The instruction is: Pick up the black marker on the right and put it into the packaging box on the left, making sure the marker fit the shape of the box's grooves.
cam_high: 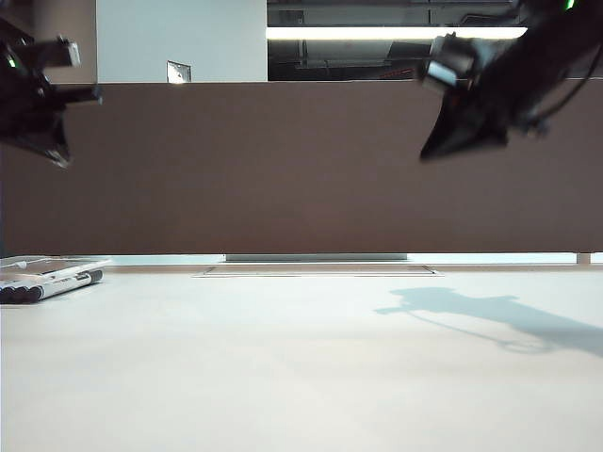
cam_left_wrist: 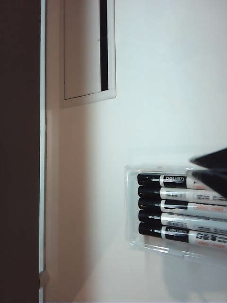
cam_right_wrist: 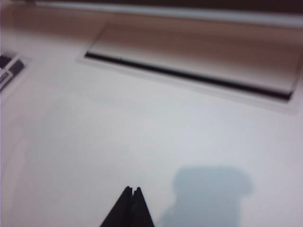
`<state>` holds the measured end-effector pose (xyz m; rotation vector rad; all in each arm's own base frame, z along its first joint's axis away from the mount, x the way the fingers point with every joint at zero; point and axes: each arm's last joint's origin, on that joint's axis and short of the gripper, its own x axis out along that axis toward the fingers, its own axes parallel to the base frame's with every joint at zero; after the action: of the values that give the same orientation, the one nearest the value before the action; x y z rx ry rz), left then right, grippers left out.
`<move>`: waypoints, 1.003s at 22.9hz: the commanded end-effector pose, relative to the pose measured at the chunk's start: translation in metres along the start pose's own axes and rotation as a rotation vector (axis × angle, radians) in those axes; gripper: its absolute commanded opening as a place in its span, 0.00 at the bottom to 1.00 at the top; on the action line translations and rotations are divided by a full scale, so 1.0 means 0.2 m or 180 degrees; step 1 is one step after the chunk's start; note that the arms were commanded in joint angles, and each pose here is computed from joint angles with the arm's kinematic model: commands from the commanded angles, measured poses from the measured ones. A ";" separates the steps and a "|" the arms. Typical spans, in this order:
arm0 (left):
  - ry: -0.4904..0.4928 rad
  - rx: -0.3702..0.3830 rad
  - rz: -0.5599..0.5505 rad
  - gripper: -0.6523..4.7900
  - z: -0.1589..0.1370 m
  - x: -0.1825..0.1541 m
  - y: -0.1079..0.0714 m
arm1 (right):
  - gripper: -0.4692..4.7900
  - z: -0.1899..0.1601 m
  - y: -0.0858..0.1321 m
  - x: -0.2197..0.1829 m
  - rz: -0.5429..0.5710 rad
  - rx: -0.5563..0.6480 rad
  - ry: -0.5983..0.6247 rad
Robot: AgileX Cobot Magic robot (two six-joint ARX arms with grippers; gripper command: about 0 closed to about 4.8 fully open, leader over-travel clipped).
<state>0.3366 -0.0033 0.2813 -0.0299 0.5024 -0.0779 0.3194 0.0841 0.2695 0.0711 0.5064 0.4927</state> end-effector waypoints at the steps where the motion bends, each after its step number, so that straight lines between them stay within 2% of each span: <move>1: -0.0113 -0.0077 -0.0038 0.11 -0.03 -0.16 -0.03 | 0.08 0.04 0.04 -0.18 -0.0168 -0.0284 -0.0018; 6: -0.0274 -0.0055 -0.0053 0.11 -0.18 -0.40 -0.05 | 0.08 -0.06 0.07 -0.44 -0.0248 -0.0306 -0.0275; 11: -0.0669 -0.0010 -0.0063 0.11 -0.33 -0.63 -0.06 | 0.08 -0.21 0.13 -0.66 -0.0268 -0.0383 -0.0577; 16: -0.0916 0.0015 -0.0068 0.11 -0.41 -0.74 -0.07 | 0.08 -0.30 0.15 -0.75 -0.0326 -0.0417 -0.0720; 23: -0.1055 0.0026 -0.0071 0.11 -0.52 -0.80 -0.07 | 0.08 -0.33 0.16 -0.79 -0.0420 -0.0411 -0.0743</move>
<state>0.1486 -0.0044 0.2677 -0.0443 0.1889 -0.0896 0.1524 0.0349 0.2846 -0.0248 0.2740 0.3814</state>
